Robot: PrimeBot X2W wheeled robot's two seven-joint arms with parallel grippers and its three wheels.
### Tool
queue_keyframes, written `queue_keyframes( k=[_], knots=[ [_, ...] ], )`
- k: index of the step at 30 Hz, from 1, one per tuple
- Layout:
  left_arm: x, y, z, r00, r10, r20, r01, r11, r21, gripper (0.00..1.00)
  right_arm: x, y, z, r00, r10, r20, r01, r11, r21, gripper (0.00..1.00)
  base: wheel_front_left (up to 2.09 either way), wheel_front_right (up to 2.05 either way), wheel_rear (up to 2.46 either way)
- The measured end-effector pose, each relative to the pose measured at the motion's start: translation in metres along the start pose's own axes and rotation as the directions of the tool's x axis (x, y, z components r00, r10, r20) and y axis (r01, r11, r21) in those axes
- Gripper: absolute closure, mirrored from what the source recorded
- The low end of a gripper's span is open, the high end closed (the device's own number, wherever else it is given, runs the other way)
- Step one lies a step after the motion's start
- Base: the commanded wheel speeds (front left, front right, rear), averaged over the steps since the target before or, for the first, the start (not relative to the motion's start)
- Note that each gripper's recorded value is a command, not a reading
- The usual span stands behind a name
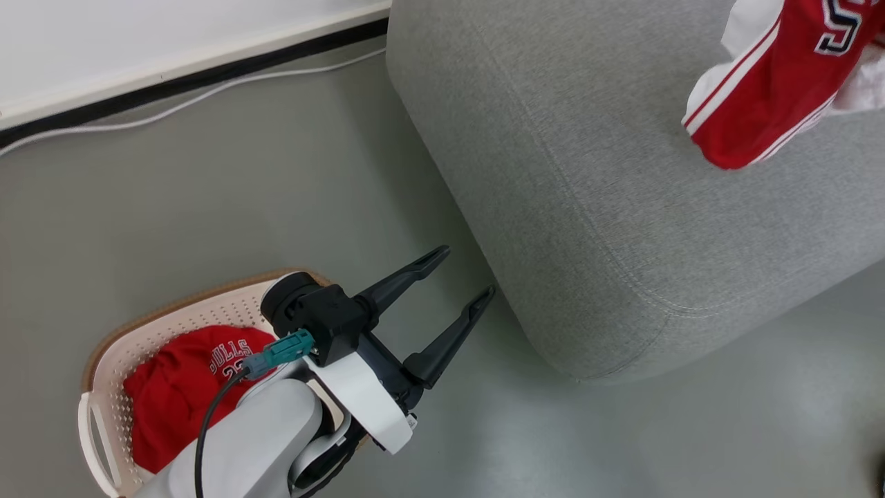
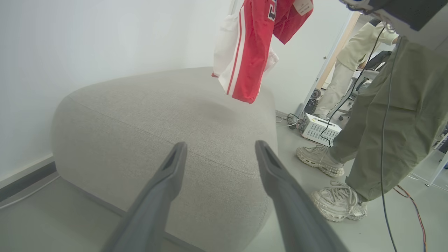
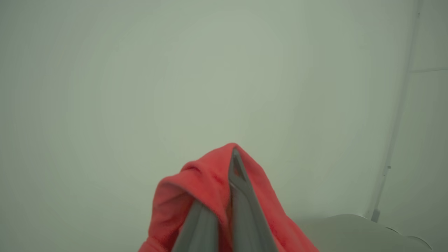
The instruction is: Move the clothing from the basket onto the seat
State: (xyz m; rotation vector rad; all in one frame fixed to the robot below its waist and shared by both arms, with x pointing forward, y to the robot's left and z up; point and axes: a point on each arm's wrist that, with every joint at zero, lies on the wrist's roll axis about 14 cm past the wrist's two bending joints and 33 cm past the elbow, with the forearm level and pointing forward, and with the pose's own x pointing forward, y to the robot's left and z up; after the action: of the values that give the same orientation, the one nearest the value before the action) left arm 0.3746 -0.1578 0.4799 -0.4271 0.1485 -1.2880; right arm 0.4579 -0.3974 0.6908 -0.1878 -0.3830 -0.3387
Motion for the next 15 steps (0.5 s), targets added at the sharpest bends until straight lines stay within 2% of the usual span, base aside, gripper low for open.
queue_keyframes(
  k=[4,10,15],
  knots=[
    [-0.006,0.019,-0.009,1.000,0.017,-0.010,-0.018,1.000,-0.019,0.00,0.030,0.001,-0.014,1.000,-0.012,-0.020,0.011,0.999,-0.041,1.00,0.00,0.00,0.00],
    [-0.023,0.046,-0.025,0.997,0.067,-0.036,-0.069,0.996,-0.055,0.00,0.070,-0.009,-0.039,0.995,-0.087,-0.048,0.083,0.994,-0.076,1.00,0.00,0.00,0.00],
    [-0.040,0.062,-0.034,0.991,0.122,-0.054,-0.127,0.989,-0.079,0.00,0.084,-0.033,-0.059,0.977,-0.205,-0.067,0.200,0.977,-0.069,1.00,0.00,0.00,0.00]
  ],
)
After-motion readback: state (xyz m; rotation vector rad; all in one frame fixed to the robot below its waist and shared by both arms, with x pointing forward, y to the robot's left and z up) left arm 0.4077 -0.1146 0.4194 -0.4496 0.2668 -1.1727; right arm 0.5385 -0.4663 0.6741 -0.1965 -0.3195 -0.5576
